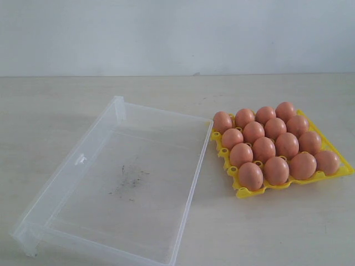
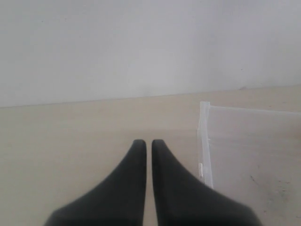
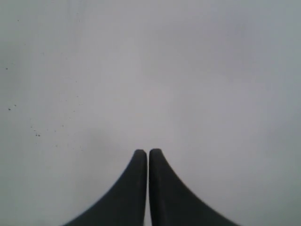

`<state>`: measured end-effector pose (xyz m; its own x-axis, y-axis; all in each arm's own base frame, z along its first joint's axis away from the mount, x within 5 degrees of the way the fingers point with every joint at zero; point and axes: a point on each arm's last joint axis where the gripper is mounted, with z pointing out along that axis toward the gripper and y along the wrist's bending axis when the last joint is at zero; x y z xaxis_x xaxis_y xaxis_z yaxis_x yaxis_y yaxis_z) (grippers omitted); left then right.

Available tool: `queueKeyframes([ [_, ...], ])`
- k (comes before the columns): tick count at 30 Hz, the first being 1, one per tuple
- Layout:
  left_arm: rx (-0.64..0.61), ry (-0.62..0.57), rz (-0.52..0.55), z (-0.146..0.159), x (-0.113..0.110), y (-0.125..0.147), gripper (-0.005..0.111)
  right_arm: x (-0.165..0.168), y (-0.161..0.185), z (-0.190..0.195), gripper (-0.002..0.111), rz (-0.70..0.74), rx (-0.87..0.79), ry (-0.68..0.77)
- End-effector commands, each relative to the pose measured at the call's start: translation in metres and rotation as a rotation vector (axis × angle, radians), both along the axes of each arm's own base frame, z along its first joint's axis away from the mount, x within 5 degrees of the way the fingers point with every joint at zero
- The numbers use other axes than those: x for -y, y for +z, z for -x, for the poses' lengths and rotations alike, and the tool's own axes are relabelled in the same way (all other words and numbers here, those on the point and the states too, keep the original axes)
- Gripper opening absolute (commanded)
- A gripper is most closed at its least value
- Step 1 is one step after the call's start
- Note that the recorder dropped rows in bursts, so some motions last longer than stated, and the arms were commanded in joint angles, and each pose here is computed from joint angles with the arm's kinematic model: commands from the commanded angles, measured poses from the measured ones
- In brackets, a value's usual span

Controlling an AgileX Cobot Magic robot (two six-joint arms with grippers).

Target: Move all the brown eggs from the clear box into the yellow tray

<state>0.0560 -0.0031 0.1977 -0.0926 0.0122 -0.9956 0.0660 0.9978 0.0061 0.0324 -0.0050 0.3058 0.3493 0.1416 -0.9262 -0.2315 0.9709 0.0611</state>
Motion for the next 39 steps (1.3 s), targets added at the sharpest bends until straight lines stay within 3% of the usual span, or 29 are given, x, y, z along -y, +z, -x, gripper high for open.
queueKeyframes([
  [1,-0.004,0.003,0.015,0.0,0.0,-0.001,0.004,-0.002,-0.002,0.0,0.0,-0.085,-0.02,0.059],
  [6,-0.004,0.003,0.015,0.0,0.0,-0.001,0.004,-0.013,-0.004,0.003,0.0,-0.188,-0.073,0.234],
  [9,-0.004,0.003,0.015,0.0,0.0,-0.001,0.004,-0.012,-0.004,0.003,0.0,-0.184,-0.069,0.219],
  [15,-0.004,0.003,0.015,0.0,0.0,-0.001,0.004,-0.008,-0.006,0.001,0.0,0.019,-0.039,0.092],
  [18,-0.004,0.003,0.015,0.0,0.0,-0.001,0.004,-0.015,-0.008,0.002,0.0,0.252,0.006,0.081],
  [24,-0.004,0.003,0.015,0.0,0.0,-0.001,0.004,-0.018,-0.007,0.004,0.0,0.166,0.021,0.146],
  [28,-0.004,0.003,0.015,0.0,0.0,-0.001,0.004,-0.029,-0.061,-0.011,0.0,0.232,-0.001,0.182],
  [30,-0.004,0.003,0.015,0.0,0.0,-0.001,0.004,-0.032,-0.068,-0.011,0.0,0.229,0.064,0.204],
  [31,-0.004,0.003,0.015,0.0,0.0,-0.001,0.004,-0.031,-0.075,-0.014,0.0,0.231,-0.024,0.196],
  [39,-0.004,0.003,0.015,0.0,0.0,-0.001,0.004,-0.026,-0.099,-0.02,0.0,0.351,-0.265,0.132],
])
